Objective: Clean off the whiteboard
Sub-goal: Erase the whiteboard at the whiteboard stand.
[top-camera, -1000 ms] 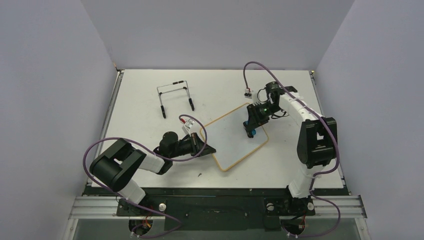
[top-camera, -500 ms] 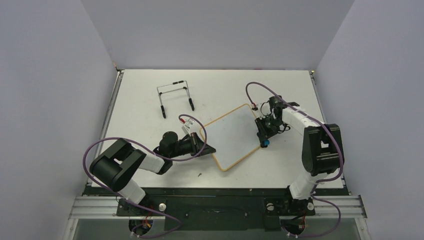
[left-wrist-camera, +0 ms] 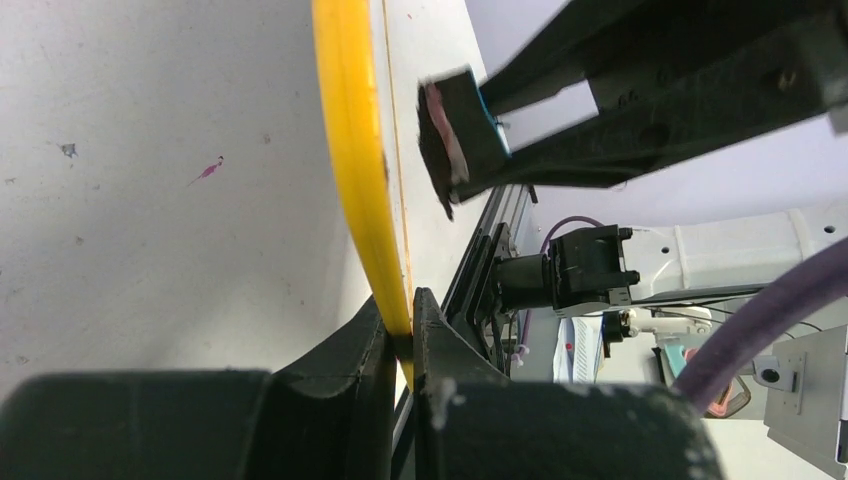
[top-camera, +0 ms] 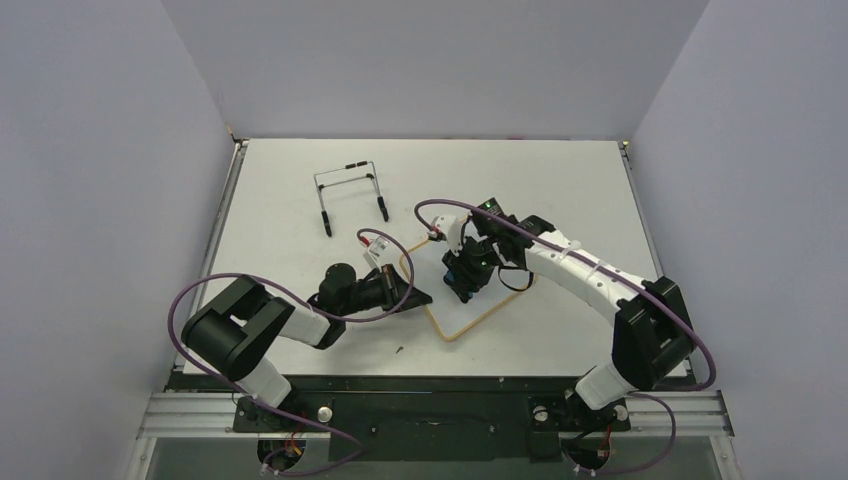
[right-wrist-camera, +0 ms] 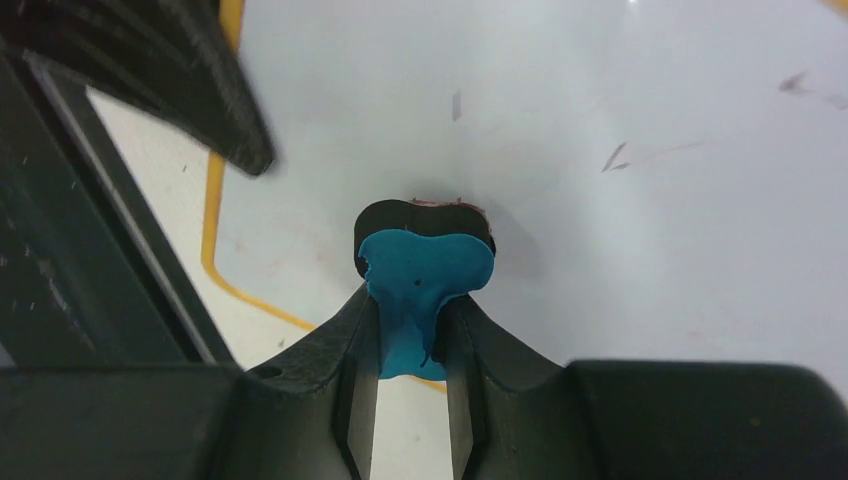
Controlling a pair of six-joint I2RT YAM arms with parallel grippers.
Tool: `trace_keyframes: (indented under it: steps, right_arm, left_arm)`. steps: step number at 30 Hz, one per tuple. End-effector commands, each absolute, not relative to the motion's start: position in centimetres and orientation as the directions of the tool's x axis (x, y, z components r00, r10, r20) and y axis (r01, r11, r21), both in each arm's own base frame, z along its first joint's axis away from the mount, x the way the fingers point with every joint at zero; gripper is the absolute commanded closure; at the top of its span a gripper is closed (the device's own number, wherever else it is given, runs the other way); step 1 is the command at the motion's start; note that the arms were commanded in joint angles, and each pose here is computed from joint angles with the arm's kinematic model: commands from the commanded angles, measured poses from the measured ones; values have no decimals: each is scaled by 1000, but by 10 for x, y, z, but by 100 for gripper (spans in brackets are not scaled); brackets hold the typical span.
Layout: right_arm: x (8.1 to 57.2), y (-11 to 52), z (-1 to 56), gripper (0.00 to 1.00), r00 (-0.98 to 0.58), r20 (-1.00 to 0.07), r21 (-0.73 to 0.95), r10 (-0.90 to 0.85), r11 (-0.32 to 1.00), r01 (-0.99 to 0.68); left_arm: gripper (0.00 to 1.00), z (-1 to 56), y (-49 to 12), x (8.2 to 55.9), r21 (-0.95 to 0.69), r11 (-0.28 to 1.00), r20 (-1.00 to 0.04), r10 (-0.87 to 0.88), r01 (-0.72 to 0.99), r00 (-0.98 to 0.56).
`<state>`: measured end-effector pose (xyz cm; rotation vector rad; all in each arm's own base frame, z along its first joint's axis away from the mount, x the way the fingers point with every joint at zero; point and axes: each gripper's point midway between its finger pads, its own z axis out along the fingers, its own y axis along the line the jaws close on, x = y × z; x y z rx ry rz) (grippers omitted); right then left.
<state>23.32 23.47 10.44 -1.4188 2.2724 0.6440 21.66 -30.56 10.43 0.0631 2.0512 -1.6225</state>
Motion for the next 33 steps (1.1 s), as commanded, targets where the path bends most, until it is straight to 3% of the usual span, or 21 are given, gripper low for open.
trace_keyframes:
  steps: [1,6,10,14,19,23,28,33]
  right_arm:
    - [277,247,113,100,-456,-609,118,-650,493,-862]
    - [340,192,110,100,-602,-623,93,-500,717,-691]
    - [348,155,99,100,-642,-596,60,-483,770,-636]
    - [315,171,99,100,-579,-594,84,-558,673,-735]
    - [258,233,118,100,-356,-639,62,-682,416,-907]
    - [260,262,145,100,-326,-694,68,-642,392,-917]
    - [308,247,142,100,-430,-695,49,-577,558,-828]
    - [363,177,120,100,-587,-660,63,-470,743,-666]
  left_arm:
    - [100,159,-312,225,-836,165,-546,-344,523,-764]
    - [100,163,-309,223,-821,175,-568,-347,543,-747]
    - [100,164,-306,223,-809,196,-586,-348,555,-731]
    - [100,165,-305,224,-800,203,-597,-356,564,-719]
    - [100,169,-302,226,-784,226,-618,-368,578,-695]
    - [100,170,-301,225,-778,234,-626,-362,583,-691]
    - [100,171,-301,221,-774,233,-632,-354,589,-690]
    - [100,175,-299,218,-751,240,-658,-344,615,-670]
